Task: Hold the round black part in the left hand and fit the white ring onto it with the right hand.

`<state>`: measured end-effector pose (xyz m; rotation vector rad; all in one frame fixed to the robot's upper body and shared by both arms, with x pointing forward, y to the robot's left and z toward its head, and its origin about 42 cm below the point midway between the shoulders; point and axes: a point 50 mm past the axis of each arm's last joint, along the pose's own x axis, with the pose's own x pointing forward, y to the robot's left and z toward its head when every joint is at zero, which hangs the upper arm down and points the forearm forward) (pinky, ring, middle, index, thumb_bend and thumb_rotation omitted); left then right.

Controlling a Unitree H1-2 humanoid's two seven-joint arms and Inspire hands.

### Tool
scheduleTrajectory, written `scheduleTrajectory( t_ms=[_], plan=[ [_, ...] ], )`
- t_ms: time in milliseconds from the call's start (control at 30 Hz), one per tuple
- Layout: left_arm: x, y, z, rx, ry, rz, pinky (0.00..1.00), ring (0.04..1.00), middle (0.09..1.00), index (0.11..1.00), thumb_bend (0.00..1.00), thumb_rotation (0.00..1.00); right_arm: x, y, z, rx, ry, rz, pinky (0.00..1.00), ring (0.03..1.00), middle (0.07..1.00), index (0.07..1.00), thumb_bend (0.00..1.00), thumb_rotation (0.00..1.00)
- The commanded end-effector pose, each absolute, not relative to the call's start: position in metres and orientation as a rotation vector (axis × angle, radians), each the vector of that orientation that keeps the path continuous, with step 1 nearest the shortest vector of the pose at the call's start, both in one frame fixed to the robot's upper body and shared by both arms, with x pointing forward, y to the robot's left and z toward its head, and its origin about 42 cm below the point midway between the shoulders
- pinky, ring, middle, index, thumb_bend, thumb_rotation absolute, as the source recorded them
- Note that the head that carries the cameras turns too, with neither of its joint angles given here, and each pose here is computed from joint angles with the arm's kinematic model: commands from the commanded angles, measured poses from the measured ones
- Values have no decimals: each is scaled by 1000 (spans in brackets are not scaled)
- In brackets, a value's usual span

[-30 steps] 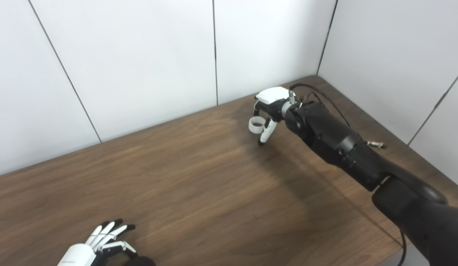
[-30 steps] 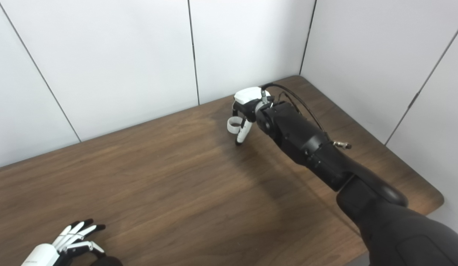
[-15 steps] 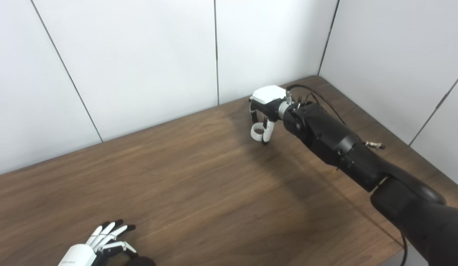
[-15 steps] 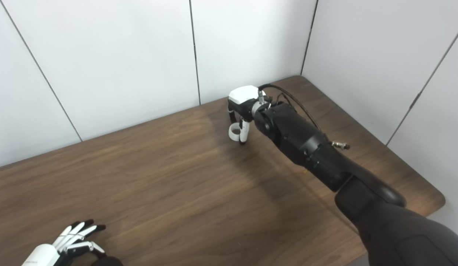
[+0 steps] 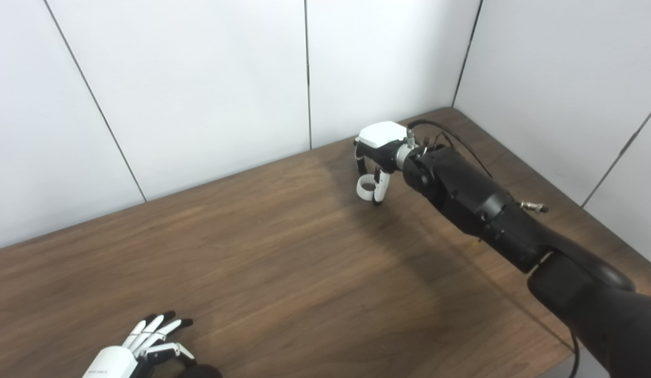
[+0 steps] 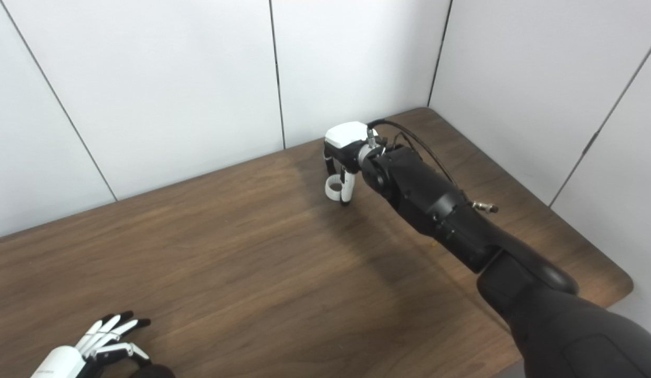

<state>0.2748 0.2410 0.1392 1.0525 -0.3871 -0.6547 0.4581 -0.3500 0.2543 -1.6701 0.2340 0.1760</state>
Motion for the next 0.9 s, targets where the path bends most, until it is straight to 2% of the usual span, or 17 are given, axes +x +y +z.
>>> scheduleTrajectory(
  t_ms=[0,300,600,700,867],
  plan=[
    [282,243,138,1097,-372,-673,1000,967,894,481,514,48,461,-353,288,-1688,136,103,967,1000,940,483,512,133],
    [307,229,136,1089,-382,-669,1000,967,889,481,515,46,457,-342,301,-1674,42,99,987,1000,936,483,509,134],
    [334,206,138,1091,-440,-664,1000,952,877,481,515,47,447,-333,313,-1668,-41,119,997,1000,941,483,507,137],
    [343,196,140,1098,-455,-659,1000,941,875,481,515,47,443,-326,323,-1667,-103,142,1000,1000,941,483,507,136],
    [354,174,143,1123,-480,-667,1000,933,868,480,516,49,429,-305,344,-1659,-283,196,991,999,937,481,507,138]
  ],
)
